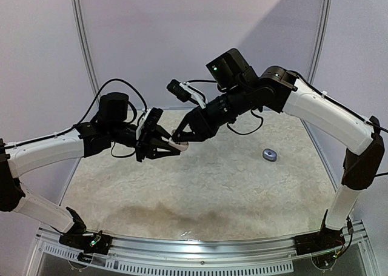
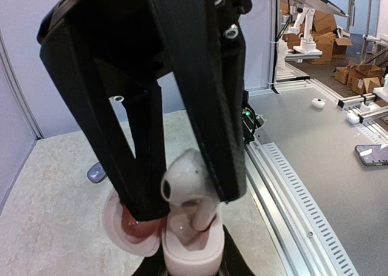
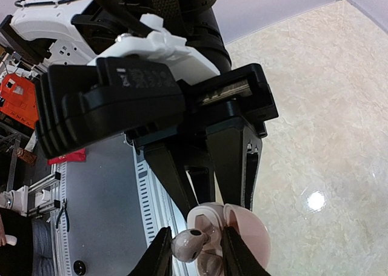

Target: Insert the wireless bluetooth earbuds into the charging case

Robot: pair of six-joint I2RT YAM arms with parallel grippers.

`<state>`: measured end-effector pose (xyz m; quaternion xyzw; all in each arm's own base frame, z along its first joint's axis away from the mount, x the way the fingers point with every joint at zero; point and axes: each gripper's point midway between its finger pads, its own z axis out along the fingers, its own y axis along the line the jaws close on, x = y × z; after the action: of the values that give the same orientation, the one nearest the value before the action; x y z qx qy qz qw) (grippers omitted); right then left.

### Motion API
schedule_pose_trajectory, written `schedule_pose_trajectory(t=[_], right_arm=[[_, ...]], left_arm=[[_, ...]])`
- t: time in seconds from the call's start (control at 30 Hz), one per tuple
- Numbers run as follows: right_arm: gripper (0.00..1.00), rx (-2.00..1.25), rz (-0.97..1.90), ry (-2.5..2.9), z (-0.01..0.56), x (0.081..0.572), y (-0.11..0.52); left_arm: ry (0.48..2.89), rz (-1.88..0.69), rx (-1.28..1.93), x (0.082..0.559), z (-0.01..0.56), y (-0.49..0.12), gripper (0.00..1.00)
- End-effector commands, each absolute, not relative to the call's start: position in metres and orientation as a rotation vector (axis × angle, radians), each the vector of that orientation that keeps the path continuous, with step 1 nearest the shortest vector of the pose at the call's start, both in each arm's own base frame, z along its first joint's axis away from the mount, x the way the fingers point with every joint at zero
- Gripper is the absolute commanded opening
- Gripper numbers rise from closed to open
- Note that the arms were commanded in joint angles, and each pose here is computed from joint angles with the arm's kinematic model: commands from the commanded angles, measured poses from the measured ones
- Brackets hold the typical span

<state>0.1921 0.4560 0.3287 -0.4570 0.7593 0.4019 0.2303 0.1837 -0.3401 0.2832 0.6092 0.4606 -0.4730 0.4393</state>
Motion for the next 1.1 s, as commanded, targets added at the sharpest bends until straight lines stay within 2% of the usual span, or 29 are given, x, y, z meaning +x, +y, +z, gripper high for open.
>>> schedule_pose_trajectory(t=[0.0,0.3,0.6,0.73,0.87,1.07], right_arm=[[0.29,-1.144,0.927,2.245,0.29,0.236,0.438],[0.32,-1.138,0.933,2.259,0.287,0.237,0.439],[0.31,-1.132,0.965,2.232,0.295,0.237,0.444],[0.31,-1.118,1.013,2.165,0.316,0.236,0.446],[0.31,-1.097,1.065,2.071,0.346,0.232,0.445],[0.31,-1.065,1.236,1.868,0.404,0.219,0.445]], left_arm=[[0.89,-1.233,1.581,0.155,0.313,-0.338,0.0],[0.875,-1.219,1.585,0.155,0.313,-0.339,0.0],[0.898,-1.231,1.574,0.157,0.313,-0.339,0.0],[0.98,-1.213,1.537,0.167,0.308,-0.342,0.0],[1.122,-1.108,1.416,0.198,0.299,-0.346,0.0],[1.114,-1.011,1.425,0.208,0.29,-0.346,0.0]])
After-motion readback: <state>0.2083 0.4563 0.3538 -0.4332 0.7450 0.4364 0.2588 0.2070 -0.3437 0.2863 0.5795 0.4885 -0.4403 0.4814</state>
